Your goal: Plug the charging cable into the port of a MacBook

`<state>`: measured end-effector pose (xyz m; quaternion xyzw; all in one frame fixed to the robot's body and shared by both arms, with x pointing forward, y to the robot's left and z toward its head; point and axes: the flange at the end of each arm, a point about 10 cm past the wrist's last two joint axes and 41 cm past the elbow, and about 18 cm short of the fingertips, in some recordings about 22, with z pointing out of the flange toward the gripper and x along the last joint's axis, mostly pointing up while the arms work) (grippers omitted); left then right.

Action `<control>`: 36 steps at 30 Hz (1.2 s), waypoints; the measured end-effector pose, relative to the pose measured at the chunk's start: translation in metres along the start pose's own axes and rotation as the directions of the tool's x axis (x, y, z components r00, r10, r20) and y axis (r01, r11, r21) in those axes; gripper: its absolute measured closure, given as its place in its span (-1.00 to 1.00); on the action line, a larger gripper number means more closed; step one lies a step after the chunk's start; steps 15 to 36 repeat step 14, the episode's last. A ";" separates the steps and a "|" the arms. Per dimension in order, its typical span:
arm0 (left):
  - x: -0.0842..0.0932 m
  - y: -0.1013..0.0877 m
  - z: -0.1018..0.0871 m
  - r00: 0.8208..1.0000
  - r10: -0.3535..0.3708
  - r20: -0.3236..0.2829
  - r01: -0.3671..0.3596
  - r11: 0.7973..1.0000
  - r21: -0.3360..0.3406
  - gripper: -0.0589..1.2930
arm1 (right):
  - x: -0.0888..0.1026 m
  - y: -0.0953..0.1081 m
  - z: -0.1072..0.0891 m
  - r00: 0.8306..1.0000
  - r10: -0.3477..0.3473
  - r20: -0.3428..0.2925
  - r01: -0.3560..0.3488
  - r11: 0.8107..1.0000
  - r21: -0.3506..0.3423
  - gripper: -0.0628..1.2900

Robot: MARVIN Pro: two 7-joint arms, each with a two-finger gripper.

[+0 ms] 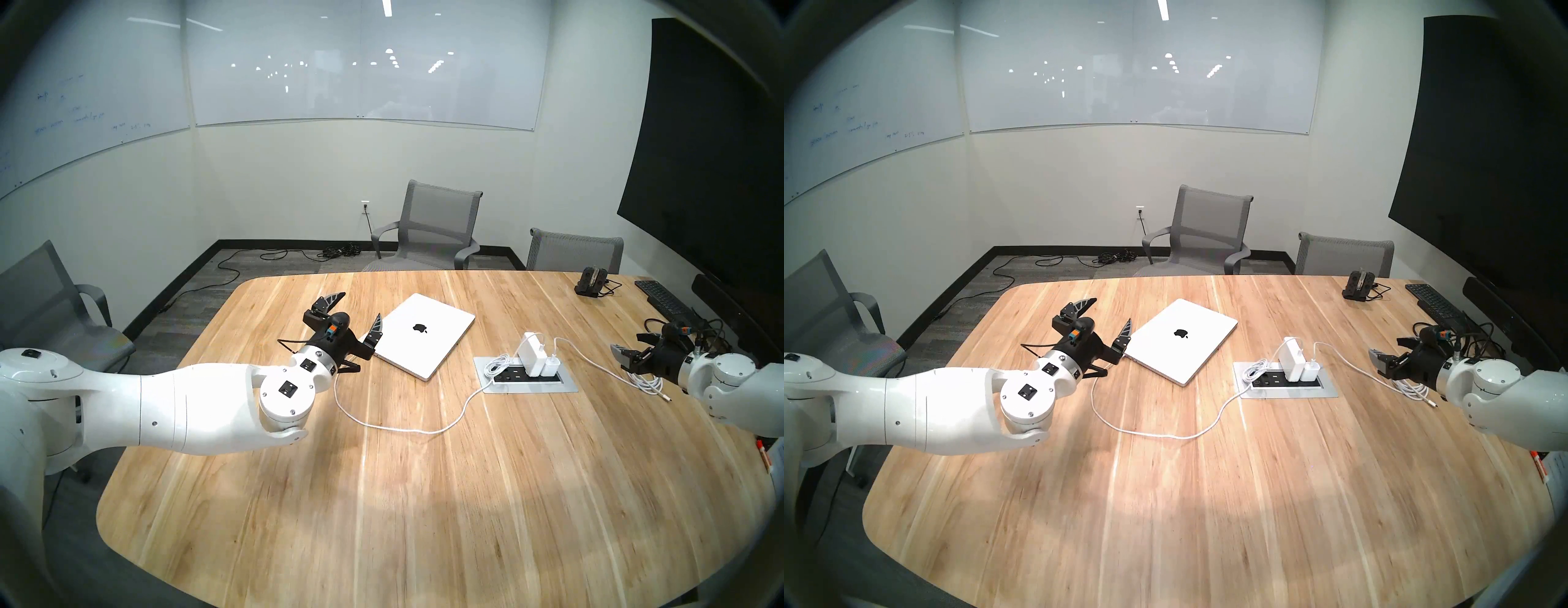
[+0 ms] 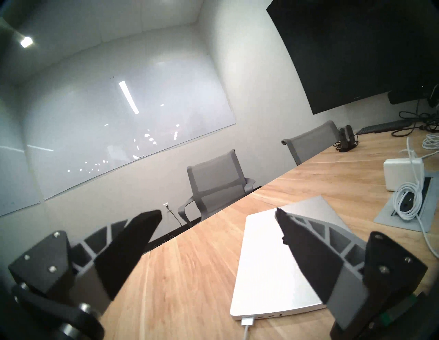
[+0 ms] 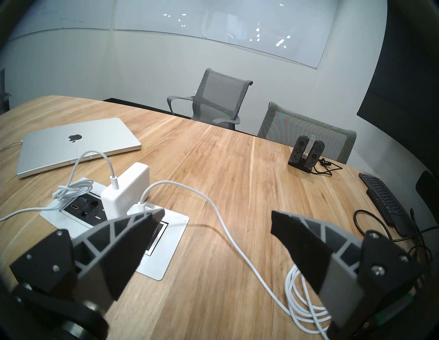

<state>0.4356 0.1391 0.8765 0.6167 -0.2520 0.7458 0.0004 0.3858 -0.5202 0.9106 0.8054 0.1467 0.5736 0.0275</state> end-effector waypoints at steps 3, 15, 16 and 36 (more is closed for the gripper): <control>0.007 0.009 -0.013 1.000 0.000 -0.023 0.000 1.000 -0.001 -0.96 | 0.000 0.000 0.000 1.000 0.000 0.000 0.000 1.000 0.000 -0.90; 0.008 0.020 -0.064 1.000 0.001 -0.023 0.000 1.000 0.030 -0.96 | 0.000 0.000 0.000 1.000 0.000 0.000 0.000 1.000 0.000 -0.90; 0.008 0.020 -0.064 1.000 0.001 -0.023 0.000 1.000 0.030 -0.96 | 0.000 0.000 0.000 1.000 0.000 0.000 0.000 1.000 0.000 -0.90; 0.008 0.020 -0.064 1.000 0.001 -0.023 0.000 1.000 0.030 -0.96 | 0.000 0.000 0.000 1.000 0.000 0.000 0.000 1.000 0.000 -0.90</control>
